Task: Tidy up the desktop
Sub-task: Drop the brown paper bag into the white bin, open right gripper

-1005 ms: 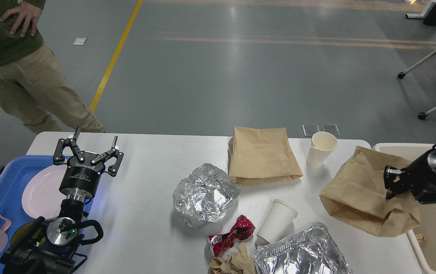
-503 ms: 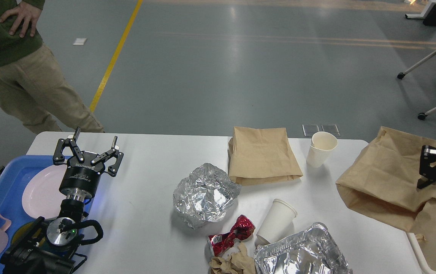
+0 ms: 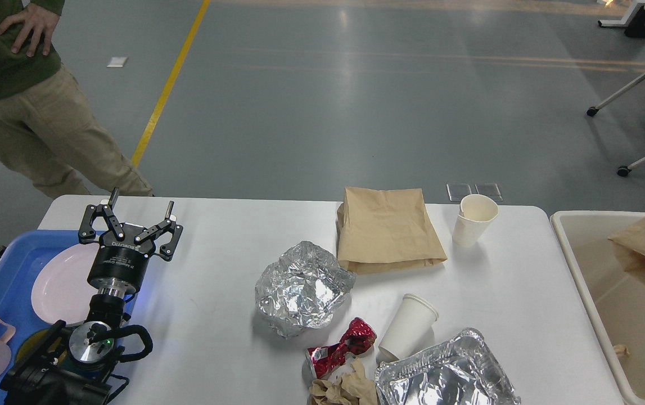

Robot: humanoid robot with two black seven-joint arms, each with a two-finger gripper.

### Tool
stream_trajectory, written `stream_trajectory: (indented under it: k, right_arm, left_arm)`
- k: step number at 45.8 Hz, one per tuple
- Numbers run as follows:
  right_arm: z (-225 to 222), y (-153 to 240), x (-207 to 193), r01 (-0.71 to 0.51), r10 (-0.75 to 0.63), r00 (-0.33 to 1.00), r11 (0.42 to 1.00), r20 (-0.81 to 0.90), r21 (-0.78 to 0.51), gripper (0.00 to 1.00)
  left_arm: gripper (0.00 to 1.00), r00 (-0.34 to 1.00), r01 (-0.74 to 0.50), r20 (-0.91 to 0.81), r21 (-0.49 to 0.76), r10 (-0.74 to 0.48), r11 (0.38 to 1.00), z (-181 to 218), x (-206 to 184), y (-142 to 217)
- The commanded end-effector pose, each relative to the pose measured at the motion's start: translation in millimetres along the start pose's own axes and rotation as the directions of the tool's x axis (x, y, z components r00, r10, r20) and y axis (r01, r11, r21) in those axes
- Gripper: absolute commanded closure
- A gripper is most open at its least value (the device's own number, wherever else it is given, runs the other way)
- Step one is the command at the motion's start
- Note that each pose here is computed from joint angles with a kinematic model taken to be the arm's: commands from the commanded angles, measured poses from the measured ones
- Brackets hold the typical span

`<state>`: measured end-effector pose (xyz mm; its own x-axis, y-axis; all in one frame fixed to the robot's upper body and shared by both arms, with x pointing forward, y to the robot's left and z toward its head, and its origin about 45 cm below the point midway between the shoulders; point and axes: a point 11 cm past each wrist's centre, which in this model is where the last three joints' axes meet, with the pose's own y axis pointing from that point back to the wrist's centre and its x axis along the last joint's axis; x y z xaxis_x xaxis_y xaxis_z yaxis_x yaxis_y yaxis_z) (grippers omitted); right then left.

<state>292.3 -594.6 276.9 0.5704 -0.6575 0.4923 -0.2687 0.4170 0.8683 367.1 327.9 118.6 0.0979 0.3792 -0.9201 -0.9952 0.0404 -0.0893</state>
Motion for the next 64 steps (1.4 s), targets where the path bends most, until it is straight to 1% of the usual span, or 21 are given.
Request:
stream_trajectory:
  k: [1, 9, 14, 19, 24, 33, 46, 47, 48, 50, 51, 52, 54, 64]
  right_arm:
    - [26.7, -45.0, -9.8, -0.082, 0.084, 0.996, 0.994, 0.031, -0.07, 1.0]
    - [30.2, -108.9, -44.2, -0.157, 0.16, 0.987, 0.982, 0.021, -0.106, 1.0]
    - [28.6, -138.0, -62.7, -0.225, 0.226, 0.974, 0.967, 0.002, -0.118, 1.0]
    - [27.5, -161.8, -97.5, -0.263, 0.26, 0.965, 0.957, -0.039, -0.126, 1.0]
    - [22.4, -176.3, -131.2, -0.279, 0.273, 0.96, 0.953, -0.071, -0.12, 1.0]
    - [17.0, -188.1, -167.8, -0.263, 0.26, 0.965, 0.959, -0.037, -0.108, 1.0]
    - [16.1, -194.1, -191.5, -0.229, 0.227, 0.973, 0.966, -0.031, -0.121, 1.0]
    - [15.3, -194.4, -192.6, -0.227, 0.225, 0.974, 0.967, -0.032, -0.119, 0.9]
    - [15.3, -194.4, -193.0, -0.227, 0.225, 0.974, 0.967, -0.034, -0.119, 0.76]
    - [12.8, -194.8, -194.2, -0.231, 0.228, 0.973, 0.967, -0.037, -0.109, 0.42]
    - [11.3, -194.5, -193.0, -0.234, 0.231, 0.972, 0.967, -0.036, -0.106, 0.27]
    - [10.6, -194.1, -191.6, -0.242, 0.24, 0.97, 0.965, -0.035, -0.104, 0.15]
    - [8.6, -193.6, -189.9, -0.26, 0.259, 0.965, 0.96, -0.03, -0.099, 0.0]
    - [7.9, -192.5, -185.6, -0.268, 0.267, 0.963, 0.959, -0.02, -0.097, 0.0]
  left_arm:
    - [0.04, 1.0, 0.001, 0.0, 0.0, -0.001, 1.0, 0.1, -0.3, -0.3]
    - [0.04, 1.0, -0.001, 0.0, 0.0, 0.001, 1.0, 0.0, 0.3, 0.3]
    - [0.04, 1.0, -0.001, 0.0, 0.0, 0.001, 1.0, 0.0, 0.3, 0.3]
    - [0.04, 1.0, 0.001, 0.0, 0.0, -0.001, 1.0, 0.1, -0.3, -0.3]
    - [0.04, 1.0, 0.001, 0.0, 0.0, -0.001, 1.0, 0.1, -0.3, -0.3]
    - [0.04, 1.0, 0.001, 0.0, 0.0, -0.001, 1.0, 0.1, -0.3, -0.3]
    - [0.04, 1.0, -0.001, 0.0, 0.0, 0.001, 1.0, 0.0, 0.3, 0.3]
    - [0.04, 1.0, 0.001, 0.0, 0.0, -0.001, 1.0, 0.1, -0.3, -0.3]
    - [0.04, 1.0, 0.001, 0.0, 0.0, -0.001, 1.0, 0.1, -0.3, -0.3]
    - [0.04, 1.0, 0.001, 0.0, 0.0, -0.001, 1.0, 0.1, -0.3, -0.3]
    - [0.04, 1.0, 0.001, 0.0, 0.0, -0.001, 1.0, 0.1, -0.3, -0.3]
    - [0.04, 1.0, 0.001, 0.0, 0.0, -0.001, 1.0, 0.1, -0.3, -0.3]
    - [0.04, 1.0, 0.001, 0.0, 0.0, -0.001, 1.0, 0.1, -0.3, -0.3]
    - [0.04, 1.0, 0.001, 0.0, 0.0, -0.001, 1.0, 0.1, -0.3, -0.3]
